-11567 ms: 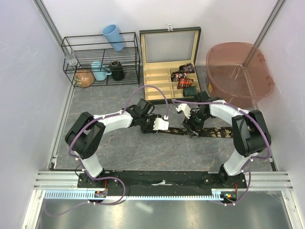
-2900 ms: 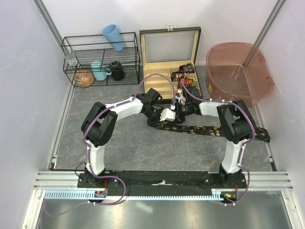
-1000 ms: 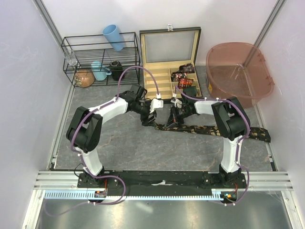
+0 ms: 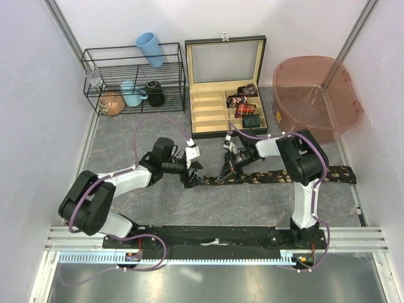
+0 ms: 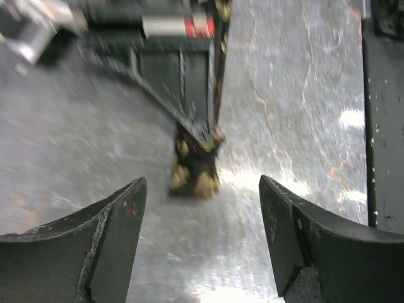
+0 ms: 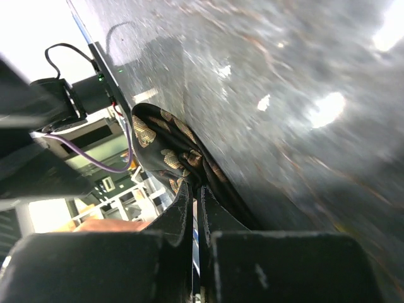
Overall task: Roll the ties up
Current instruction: Roll the tie at the center of the board.
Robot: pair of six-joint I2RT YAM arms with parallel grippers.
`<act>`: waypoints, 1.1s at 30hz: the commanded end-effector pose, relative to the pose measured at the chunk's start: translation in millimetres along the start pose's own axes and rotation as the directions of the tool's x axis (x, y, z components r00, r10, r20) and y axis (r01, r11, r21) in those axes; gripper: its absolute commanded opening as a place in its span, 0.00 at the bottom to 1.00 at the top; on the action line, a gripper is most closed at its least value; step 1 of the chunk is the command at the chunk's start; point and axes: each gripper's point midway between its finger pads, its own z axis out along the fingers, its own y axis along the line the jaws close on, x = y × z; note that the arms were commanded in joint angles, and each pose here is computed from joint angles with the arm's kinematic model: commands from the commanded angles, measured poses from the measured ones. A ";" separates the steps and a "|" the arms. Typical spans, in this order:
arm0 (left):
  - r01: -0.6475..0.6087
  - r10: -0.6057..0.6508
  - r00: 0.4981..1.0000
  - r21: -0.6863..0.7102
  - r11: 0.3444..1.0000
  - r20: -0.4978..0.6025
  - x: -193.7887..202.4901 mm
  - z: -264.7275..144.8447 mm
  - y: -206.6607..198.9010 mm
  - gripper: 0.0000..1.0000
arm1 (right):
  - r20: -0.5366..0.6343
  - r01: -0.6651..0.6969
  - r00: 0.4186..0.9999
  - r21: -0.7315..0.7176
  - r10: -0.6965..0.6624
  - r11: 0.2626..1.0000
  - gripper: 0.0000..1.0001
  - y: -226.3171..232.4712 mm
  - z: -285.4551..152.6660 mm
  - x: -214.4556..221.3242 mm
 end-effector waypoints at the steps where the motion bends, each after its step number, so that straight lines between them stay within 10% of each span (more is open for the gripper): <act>1: -0.034 0.035 0.997 -0.015 0.999 0.068 -4.6 8.7 2.4 0.78 | 0.027 0.008 1.000 0.150 -0.013 0.989 0.00 -43.2 -4.5 3.3; 13: 0.004 -0.004 1.000 -0.030 1.000 -0.004 26.7 38.6 19.8 0.75 | 0.024 0.067 0.997 0.180 -0.072 0.981 0.00 -57.5 -5.6 1.6; 33: -0.066 0.067 0.998 0.057 0.996 -0.013 2.4 54.4 8.3 0.36 | 0.035 0.008 0.999 0.219 -0.016 0.976 0.00 -69.1 -2.4 -2.0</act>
